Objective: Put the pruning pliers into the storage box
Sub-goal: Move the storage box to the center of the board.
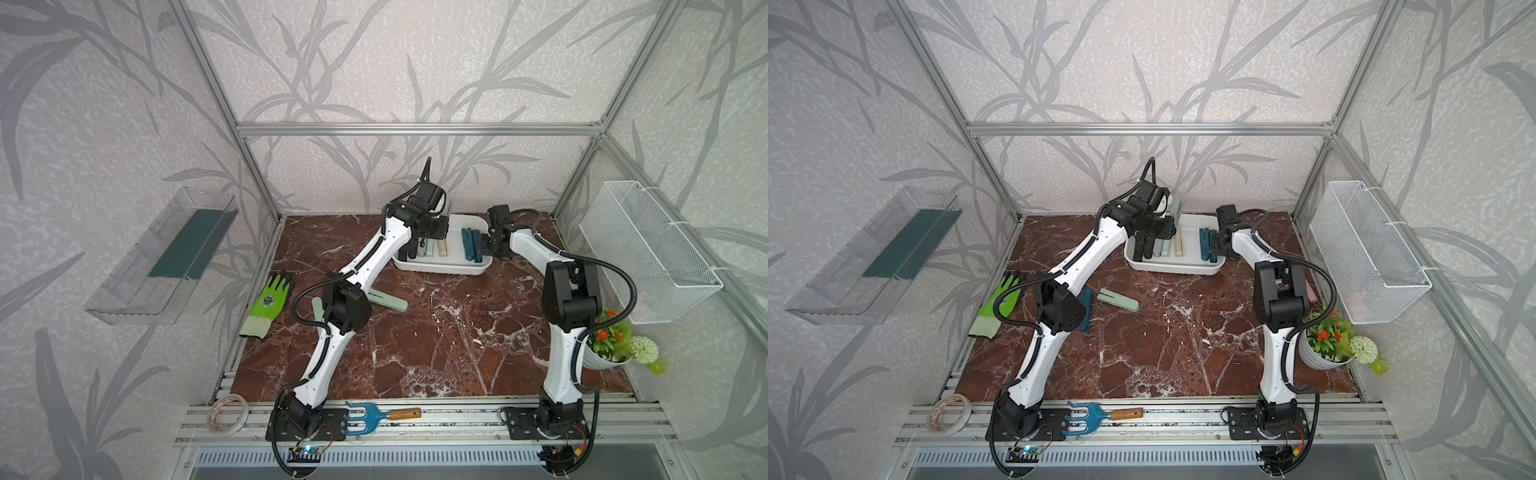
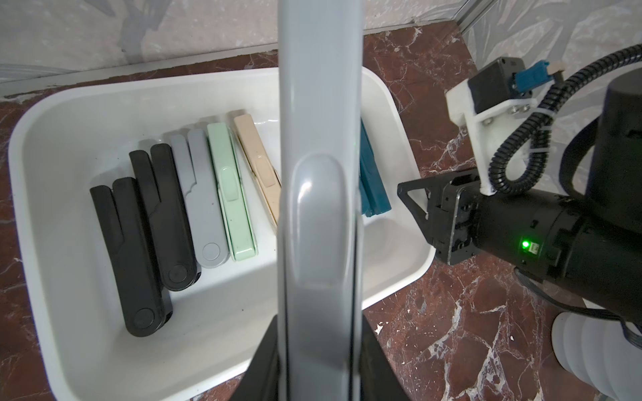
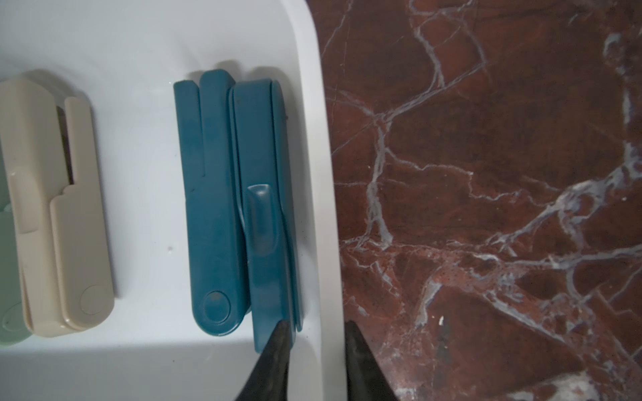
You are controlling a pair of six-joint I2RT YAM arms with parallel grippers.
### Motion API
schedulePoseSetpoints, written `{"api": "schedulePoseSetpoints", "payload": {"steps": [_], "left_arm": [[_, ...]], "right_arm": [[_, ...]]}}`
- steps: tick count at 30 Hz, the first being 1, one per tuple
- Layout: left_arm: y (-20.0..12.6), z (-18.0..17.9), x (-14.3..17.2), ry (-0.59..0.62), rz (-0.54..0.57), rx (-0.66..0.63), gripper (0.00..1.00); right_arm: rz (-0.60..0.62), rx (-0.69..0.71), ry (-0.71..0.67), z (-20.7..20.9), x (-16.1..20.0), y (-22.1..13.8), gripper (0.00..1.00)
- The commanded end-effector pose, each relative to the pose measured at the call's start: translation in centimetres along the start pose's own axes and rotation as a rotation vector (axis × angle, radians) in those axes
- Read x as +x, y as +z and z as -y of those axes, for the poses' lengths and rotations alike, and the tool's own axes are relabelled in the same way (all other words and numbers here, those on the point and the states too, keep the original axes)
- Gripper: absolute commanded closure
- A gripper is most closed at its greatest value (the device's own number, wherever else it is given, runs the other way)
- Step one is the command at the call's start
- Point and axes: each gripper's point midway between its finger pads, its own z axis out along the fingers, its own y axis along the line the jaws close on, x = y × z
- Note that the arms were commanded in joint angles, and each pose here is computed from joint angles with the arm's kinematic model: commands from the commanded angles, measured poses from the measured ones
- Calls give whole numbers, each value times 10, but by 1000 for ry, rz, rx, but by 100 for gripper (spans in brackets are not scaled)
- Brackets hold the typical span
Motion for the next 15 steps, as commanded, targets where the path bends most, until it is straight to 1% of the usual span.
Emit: {"api": "schedulePoseSetpoints", "payload": {"steps": [1,8,9,11,15], "left_arm": [[-2,4,-3,-18,15,18,90],[3,0,2,-36,2,11,90],[2,0,2,-36,4,9,90],[1,-1,3,-39,4,8,90],[-1,-1,6,-63,11,12,90]], "right_arm": [[-6,-39,-15,-7,6,-8,81],[-38,-48,-33,-9,16,-3,85],[-42,-52,-34,-9,16,-3,87],[-45,-60,-38,-12,18,-8,90],[-37,-73,-58,-19,27,-21,94]]}}
